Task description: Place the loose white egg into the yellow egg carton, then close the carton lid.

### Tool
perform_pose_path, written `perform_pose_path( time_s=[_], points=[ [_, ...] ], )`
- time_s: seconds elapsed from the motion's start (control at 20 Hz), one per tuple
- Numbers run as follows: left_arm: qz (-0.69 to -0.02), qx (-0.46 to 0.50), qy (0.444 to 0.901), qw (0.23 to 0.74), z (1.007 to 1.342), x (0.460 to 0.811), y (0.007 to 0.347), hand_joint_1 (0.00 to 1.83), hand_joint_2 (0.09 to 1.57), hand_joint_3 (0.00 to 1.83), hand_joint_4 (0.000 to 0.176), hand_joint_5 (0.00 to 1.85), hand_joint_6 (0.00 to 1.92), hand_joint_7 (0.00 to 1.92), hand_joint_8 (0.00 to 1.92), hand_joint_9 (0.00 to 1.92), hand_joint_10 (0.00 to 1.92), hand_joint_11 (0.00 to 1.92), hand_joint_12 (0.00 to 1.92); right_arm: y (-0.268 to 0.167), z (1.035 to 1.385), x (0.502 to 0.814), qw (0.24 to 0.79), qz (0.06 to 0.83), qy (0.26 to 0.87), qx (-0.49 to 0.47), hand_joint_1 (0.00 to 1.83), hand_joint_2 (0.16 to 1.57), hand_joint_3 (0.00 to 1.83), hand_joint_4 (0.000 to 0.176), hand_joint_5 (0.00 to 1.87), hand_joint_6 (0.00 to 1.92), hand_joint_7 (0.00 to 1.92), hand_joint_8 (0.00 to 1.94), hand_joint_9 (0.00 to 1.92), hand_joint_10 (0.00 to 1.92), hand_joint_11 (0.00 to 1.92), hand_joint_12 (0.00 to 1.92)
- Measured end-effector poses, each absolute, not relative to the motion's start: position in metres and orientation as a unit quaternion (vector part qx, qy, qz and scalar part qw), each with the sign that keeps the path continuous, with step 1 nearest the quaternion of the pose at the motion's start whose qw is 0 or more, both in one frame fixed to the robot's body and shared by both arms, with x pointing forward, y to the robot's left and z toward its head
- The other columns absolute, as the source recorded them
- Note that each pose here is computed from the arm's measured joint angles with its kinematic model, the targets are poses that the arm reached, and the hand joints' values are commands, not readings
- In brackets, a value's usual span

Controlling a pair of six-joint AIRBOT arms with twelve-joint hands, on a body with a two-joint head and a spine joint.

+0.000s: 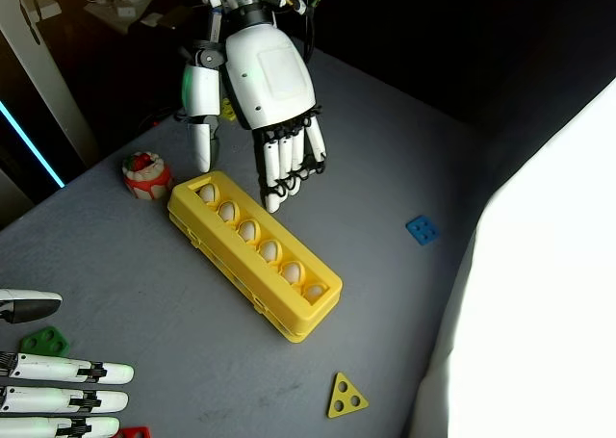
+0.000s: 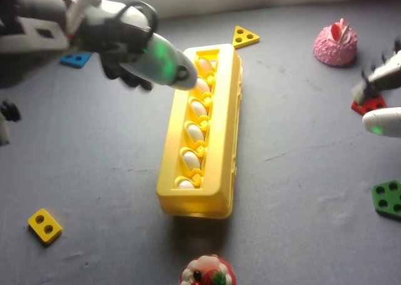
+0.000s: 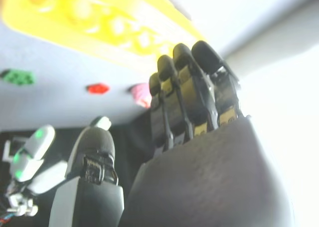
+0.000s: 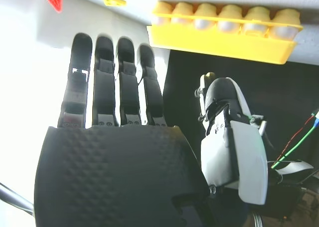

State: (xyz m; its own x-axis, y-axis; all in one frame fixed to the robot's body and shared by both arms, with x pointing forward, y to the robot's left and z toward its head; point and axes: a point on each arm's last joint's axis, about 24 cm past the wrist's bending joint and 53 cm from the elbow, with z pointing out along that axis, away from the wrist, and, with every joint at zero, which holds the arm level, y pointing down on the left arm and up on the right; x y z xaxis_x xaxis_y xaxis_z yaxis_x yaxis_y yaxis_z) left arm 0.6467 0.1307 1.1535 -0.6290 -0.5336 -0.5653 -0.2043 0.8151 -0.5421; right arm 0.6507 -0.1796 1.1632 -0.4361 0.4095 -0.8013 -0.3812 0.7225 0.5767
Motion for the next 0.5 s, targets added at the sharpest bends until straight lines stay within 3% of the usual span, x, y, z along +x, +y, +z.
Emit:
perform_pose_path(
  time_s=[0.05, 0.1, 0.15, 0.2, 0.25, 0.3, 0.35, 0.4, 0.45, 0.5],
  points=[
    [-0.218, -0.211, 0.874, 0.379, 1.156, 0.649, 0.134, 0.00, 1.32, 0.00, 0.000, 0.99, 0.12, 0.72, 1.07, 0.60, 1.32, 0.40, 1.65, -0.180, 1.163, 0.651, 0.530, 0.371, 0.762, 0.009, 0.00, 1.27, 0.00, 0.000, 0.91, 1.46, 0.96, 1.55, 0.85, 1.78, 0.67, 1.92],
    [-0.217, -0.209, 0.873, 0.384, 1.162, 0.652, 0.136, 0.00, 1.32, 0.00, 0.000, 0.99, 0.12, 0.72, 1.07, 0.60, 1.32, 0.40, 1.65, -0.180, 1.163, 0.651, 0.531, 0.372, 0.761, 0.009, 0.00, 1.27, 0.00, 0.000, 0.91, 1.46, 0.96, 1.55, 0.85, 1.78, 0.67, 1.92],
    [-0.213, -0.197, 0.871, 0.397, 1.172, 0.657, 0.139, 0.00, 1.30, 0.00, 0.000, 0.95, 0.78, 0.94, 1.24, 0.81, 1.52, 0.57, 1.76, -0.180, 1.164, 0.651, 0.532, 0.373, 0.760, 0.009, 0.00, 1.26, 0.00, 0.000, 1.17, 1.76, 1.27, 1.75, 1.24, 1.92, 1.07, 1.92],
    [-0.211, -0.189, 0.869, 0.406, 1.178, 0.661, 0.140, 0.00, 1.31, 0.00, 0.000, 0.96, 0.96, 1.02, 1.27, 0.91, 1.56, 0.66, 1.77, -0.179, 1.165, 0.651, 0.533, 0.374, 0.759, 0.009, 0.00, 1.26, 0.00, 0.002, 1.23, 1.78, 1.33, 1.75, 1.31, 1.92, 1.15, 1.92],
    [-0.213, -0.188, 0.866, 0.412, 1.185, 0.664, 0.142, 0.00, 1.31, 0.00, 0.000, 0.96, 1.15, 1.08, 1.34, 0.98, 1.61, 0.74, 1.81, -0.179, 1.165, 0.651, 0.533, 0.374, 0.759, 0.008, 0.00, 1.26, 0.00, 0.141, 1.29, 1.81, 1.39, 1.78, 1.38, 1.92, 1.26, 1.92],
    [-0.213, -0.186, 0.865, 0.414, 1.186, 0.666, 0.143, 0.00, 1.31, 0.00, 0.000, 0.96, 1.15, 1.08, 1.34, 0.98, 1.61, 0.74, 1.81, -0.179, 1.165, 0.651, 0.534, 0.373, 0.759, 0.007, 0.00, 1.26, 0.00, 0.141, 1.29, 1.81, 1.39, 1.78, 1.38, 1.92, 1.26, 1.92],
    [-0.213, -0.187, 0.864, 0.416, 1.187, 0.667, 0.143, 0.00, 1.31, 0.00, 0.000, 1.08, 1.60, 1.25, 1.59, 1.26, 1.72, 1.10, 1.87, -0.179, 1.165, 0.651, 0.535, 0.371, 0.759, 0.005, 0.00, 1.26, 0.00, 0.175, 1.39, 1.80, 1.52, 1.83, 1.54, 1.92, 1.52, 1.92],
    [-0.214, -0.188, 0.864, 0.414, 1.186, 0.666, 0.143, 0.00, 1.31, 0.00, 0.000, 1.08, 1.60, 1.25, 1.59, 1.26, 1.72, 1.10, 1.87, -0.179, 1.166, 0.651, 0.536, 0.371, 0.758, 0.004, 0.00, 1.26, 0.00, 0.175, 1.39, 1.80, 1.52, 1.83, 1.54, 1.92, 1.52, 1.92],
    [-0.217, -0.189, 0.866, 0.409, 1.185, 0.665, 0.141, 0.00, 1.32, 0.00, 0.000, 1.11, 1.75, 1.28, 1.74, 1.29, 1.85, 1.16, 1.92, -0.179, 1.166, 0.651, 0.537, 0.372, 0.757, 0.003, 0.00, 1.26, 0.00, 0.176, 1.41, 1.91, 1.56, 1.92, 1.60, 1.92, 1.58, 1.92],
    [-0.218, -0.187, 0.866, 0.409, 1.185, 0.664, 0.140, 0.00, 1.32, 0.00, 0.000, 1.09, 1.77, 1.28, 1.77, 1.30, 1.88, 1.19, 1.92, -0.178, 1.167, 0.650, 0.537, 0.373, 0.756, 0.002, 0.00, 1.27, 0.00, 0.176, 1.43, 1.92, 1.57, 1.94, 1.61, 1.92, 1.59, 1.92]
  ],
)
